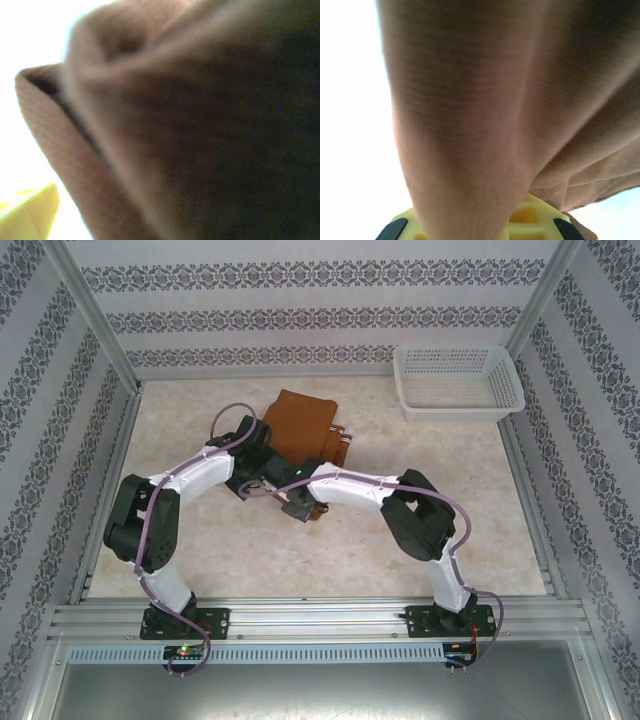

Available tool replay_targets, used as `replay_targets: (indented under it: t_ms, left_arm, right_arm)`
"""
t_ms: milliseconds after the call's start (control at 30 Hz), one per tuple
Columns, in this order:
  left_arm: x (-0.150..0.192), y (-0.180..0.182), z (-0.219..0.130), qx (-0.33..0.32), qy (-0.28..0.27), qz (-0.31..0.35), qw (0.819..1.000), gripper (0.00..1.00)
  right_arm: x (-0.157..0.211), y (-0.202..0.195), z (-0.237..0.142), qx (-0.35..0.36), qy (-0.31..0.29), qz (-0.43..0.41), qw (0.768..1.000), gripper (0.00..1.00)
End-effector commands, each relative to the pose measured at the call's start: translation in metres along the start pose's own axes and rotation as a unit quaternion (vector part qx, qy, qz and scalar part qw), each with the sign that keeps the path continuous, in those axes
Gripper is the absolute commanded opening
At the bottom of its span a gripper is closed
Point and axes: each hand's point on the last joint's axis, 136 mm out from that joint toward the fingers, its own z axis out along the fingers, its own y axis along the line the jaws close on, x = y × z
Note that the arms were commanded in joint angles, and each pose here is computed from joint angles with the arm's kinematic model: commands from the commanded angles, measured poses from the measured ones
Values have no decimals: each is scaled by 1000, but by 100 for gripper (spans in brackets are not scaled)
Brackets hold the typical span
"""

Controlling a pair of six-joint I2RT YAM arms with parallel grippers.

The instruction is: Roll up the long pants

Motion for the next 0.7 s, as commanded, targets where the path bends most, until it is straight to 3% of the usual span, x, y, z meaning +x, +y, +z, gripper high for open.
replay_targets:
  t_ms: [0, 167, 333, 533, 667]
  left_arm:
    - [-2, 1, -16, -9, -8, 7, 1000, 100]
    - [1, 2, -14, -8, -4, 5, 1000, 100]
    - [2, 6, -11, -9, -4, 1, 1000, 100]
    - [-5, 9, -19, -16, -20, 1, 1000, 100]
    - [-16, 2, -40, -6, -48, 11, 999, 100]
  right_arm:
    - [12, 20, -15, -141, 32, 57, 988, 0]
    - [1, 29, -37, -251, 26, 97, 963, 0]
    - [-13, 41, -66, -385, 27, 154, 910, 0]
    - [-16, 48, -80, -461, 41, 184, 867, 0]
    - [-10, 46, -67, -470, 55, 195, 859, 0]
